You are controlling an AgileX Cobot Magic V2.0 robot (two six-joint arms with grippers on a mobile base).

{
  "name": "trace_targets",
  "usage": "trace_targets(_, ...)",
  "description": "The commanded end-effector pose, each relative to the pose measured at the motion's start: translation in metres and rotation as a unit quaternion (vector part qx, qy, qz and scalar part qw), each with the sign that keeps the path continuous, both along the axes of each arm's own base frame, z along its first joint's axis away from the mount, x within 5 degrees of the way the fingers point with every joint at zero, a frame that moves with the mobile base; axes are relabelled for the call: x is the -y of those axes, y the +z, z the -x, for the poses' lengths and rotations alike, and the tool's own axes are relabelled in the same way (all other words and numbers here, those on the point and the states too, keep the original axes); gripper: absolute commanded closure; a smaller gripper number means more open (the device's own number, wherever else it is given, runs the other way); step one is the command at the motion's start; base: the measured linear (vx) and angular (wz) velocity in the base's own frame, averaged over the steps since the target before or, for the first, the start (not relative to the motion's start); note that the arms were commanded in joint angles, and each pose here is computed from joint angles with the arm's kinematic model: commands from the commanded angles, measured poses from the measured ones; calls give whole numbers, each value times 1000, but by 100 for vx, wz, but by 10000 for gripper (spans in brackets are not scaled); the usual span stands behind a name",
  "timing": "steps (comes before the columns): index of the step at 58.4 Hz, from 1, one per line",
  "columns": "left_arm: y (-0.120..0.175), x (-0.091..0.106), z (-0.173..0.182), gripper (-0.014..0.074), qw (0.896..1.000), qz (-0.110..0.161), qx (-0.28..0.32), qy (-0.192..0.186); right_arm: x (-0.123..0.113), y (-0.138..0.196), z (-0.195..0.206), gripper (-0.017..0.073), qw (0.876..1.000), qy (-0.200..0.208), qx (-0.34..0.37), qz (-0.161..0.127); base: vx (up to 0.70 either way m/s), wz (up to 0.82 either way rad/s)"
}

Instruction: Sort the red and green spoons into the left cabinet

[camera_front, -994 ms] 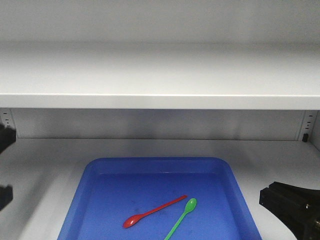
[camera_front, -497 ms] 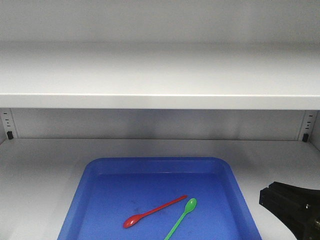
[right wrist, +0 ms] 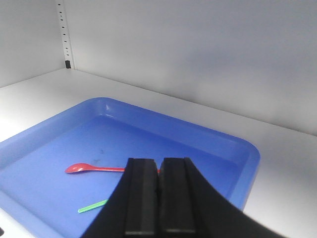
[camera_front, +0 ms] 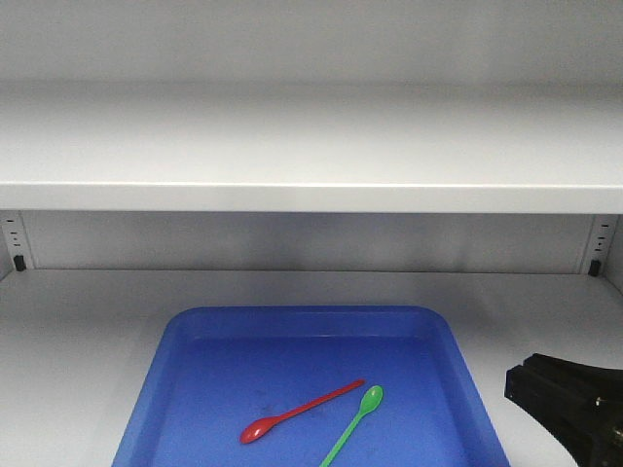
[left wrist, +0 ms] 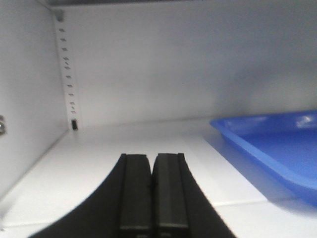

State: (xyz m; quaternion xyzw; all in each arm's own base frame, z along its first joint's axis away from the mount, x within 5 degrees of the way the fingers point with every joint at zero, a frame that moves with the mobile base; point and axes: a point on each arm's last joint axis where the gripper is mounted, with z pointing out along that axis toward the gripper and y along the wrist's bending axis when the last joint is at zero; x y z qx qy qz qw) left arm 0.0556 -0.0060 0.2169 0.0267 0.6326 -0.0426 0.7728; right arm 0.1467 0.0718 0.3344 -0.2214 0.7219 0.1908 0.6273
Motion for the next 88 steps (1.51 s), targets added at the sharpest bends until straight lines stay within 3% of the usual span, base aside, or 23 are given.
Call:
trace_targets(1, -1, -1, 3, 594, 1000, 9, 26, 2, 3, 11, 0, 564, 1000, -14, 23, 3, 0, 0)
trace_targets(20, -11, -2, 1, 594, 999, 3, -33, 10, 3, 11, 0, 564, 1000, -12, 22, 3, 0, 0)
trace_targets(88, -11, -2, 1, 594, 999, 4, -34, 10, 4, 12, -1, 564, 1000, -20, 24, 3, 0, 0)
